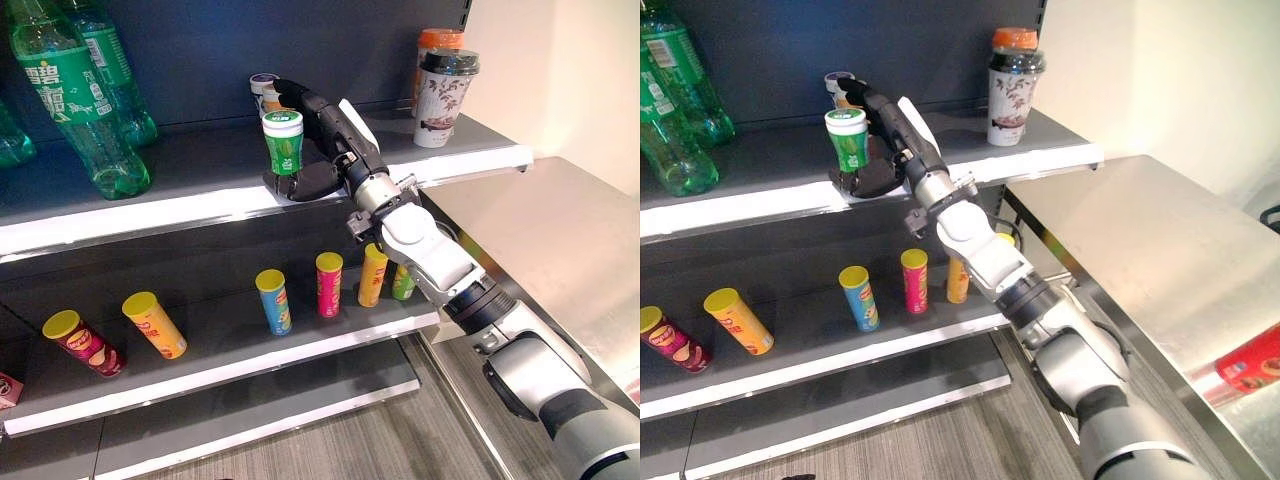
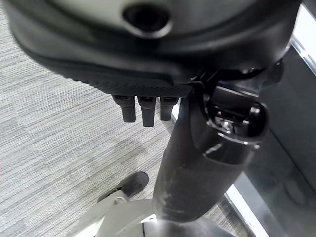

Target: Put the goods on the table back onto the shelves and tidy them up.

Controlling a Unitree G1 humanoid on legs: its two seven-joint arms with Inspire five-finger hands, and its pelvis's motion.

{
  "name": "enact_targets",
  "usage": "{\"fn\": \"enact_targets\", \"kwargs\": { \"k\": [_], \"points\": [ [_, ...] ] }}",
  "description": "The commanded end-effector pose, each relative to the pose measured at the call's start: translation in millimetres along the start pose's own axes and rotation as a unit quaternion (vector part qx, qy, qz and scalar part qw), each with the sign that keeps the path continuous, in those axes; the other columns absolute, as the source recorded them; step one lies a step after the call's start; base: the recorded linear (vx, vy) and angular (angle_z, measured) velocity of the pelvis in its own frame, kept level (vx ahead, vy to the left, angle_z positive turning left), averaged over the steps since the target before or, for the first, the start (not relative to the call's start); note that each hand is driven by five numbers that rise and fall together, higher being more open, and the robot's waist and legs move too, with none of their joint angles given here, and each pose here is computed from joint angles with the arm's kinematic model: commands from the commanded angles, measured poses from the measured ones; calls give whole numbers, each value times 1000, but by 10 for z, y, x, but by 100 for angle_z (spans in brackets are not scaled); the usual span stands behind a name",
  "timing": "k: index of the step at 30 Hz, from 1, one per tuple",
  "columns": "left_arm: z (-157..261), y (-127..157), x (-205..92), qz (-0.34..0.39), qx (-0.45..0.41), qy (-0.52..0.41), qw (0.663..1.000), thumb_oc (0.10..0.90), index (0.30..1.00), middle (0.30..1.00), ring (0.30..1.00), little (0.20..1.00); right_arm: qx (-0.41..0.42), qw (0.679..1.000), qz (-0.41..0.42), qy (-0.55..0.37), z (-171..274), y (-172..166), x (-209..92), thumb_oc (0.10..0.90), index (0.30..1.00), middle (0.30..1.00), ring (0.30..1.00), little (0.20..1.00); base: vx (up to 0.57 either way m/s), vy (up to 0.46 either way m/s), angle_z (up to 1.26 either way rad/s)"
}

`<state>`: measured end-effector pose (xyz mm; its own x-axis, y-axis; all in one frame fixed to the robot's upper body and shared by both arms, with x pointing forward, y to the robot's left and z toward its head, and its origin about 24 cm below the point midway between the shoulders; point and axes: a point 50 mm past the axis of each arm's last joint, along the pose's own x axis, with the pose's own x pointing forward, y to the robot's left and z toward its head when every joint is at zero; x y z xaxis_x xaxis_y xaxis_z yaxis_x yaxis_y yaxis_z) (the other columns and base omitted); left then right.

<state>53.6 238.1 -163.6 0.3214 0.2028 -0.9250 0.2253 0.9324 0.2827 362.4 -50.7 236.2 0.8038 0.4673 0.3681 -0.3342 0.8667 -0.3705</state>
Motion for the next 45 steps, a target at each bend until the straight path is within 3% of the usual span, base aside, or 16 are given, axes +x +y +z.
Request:
{"fn": "enact_targets", "kwargs": {
  "k": [1, 13, 24, 38, 40, 45],
  "points": [
    [17, 86, 19, 3, 32, 6, 999, 800, 900, 900, 900, 900, -10, 992, -93, -80, 432, -515, 117, 800, 900, 900, 900, 900, 0, 0, 0],
    [-20, 90, 13, 5, 37, 13, 999, 800, 900, 900, 900, 900, -15, 985, -121, -125, 692, -671, 137, 800, 900, 900, 900, 900, 0, 0, 0],
    [-6, 85, 18, 6, 39, 13, 999, 800, 900, 900, 900, 900, 7, 982, -92, -164, 841, -701, 31, 800, 900, 900, 900, 900, -1, 0, 0],
    [2, 57, 21, -3, 40, 12, 999, 800, 900, 900, 900, 900, -21, 974, -35, -222, 1129, -899, -328, 800, 900, 900, 900, 900, -10, 8, -6],
    [-2, 81, 19, -6, 39, 10, 999, 800, 900, 900, 900, 900, -54, 975, 4, -216, 1174, -992, -579, 800, 900, 900, 900, 900, -50, 53, -22],
    [-50, 81, 8, -12, 46, 13, 999, 800, 900, 900, 900, 900, -79, 979, 45, -183, 1131, -1060, -831, 800, 900, 900, 900, 900, -42, 36, -29]
  ]
}}
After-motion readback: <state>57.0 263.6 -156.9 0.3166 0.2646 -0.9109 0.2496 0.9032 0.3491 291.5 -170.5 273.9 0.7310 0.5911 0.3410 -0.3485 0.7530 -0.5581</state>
